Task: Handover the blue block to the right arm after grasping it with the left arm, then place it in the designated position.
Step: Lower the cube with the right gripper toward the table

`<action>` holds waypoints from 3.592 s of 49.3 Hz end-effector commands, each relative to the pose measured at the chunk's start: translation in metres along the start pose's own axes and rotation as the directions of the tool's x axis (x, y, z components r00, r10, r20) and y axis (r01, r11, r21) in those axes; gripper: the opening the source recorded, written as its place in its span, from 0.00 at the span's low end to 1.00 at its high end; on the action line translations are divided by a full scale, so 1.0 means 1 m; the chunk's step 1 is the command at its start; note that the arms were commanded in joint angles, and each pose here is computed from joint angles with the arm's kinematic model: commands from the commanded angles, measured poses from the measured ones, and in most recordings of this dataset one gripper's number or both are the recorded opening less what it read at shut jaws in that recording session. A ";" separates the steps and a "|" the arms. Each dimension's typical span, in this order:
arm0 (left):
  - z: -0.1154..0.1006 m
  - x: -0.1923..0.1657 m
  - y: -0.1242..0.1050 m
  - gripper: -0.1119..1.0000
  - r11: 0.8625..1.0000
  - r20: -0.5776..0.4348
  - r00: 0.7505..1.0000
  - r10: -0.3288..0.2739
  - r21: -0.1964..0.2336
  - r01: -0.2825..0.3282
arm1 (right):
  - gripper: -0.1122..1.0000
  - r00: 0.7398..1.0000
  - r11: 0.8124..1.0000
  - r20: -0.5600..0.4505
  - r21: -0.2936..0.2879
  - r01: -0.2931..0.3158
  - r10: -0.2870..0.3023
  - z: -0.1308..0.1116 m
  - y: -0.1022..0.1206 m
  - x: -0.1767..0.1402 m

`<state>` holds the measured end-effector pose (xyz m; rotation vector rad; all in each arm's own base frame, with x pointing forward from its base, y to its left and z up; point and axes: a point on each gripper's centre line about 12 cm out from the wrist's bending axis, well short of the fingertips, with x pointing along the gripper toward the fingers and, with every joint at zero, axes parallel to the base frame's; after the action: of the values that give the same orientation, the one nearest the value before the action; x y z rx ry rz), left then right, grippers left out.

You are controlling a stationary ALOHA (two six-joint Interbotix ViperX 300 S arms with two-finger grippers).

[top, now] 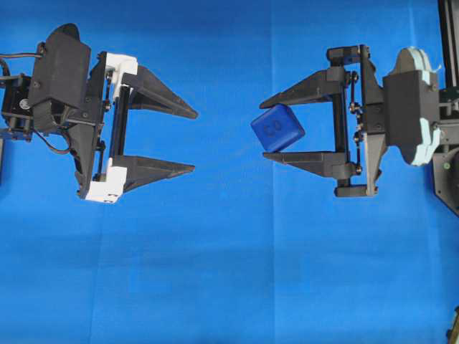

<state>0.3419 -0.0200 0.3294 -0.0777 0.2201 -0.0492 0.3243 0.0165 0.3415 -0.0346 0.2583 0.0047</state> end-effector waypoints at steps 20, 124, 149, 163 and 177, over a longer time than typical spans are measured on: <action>0.011 -0.003 0.000 0.94 1.000 0.035 0.999 -0.002 0.001 0.002 | 0.56 0.999 1.000 0.048 0.009 -0.003 0.003 0.017 0.000 -0.005; 0.012 -0.004 -0.001 0.94 1.000 0.040 0.999 -0.002 0.000 0.002 | 0.56 0.949 0.990 -0.312 0.122 0.077 -0.036 -0.038 0.020 0.027; 0.012 -0.003 0.000 0.94 1.000 0.037 0.999 -0.002 -0.002 0.002 | 0.56 0.927 0.981 -0.372 0.190 0.025 0.048 -0.101 0.035 0.106; 0.011 -0.004 0.000 0.94 1.000 0.035 0.999 -0.002 0.000 0.002 | 0.56 0.912 0.974 -0.406 0.225 0.033 0.062 -0.140 0.029 0.154; 0.011 -0.004 0.000 0.94 1.000 0.035 0.999 -0.002 0.001 0.002 | 0.56 0.887 0.973 -0.459 0.224 0.052 0.058 -0.169 0.031 0.185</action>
<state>0.3422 -0.0200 0.3289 -0.0792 0.2217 -0.0490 0.4499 0.0404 0.1220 0.1910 0.7708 -0.0357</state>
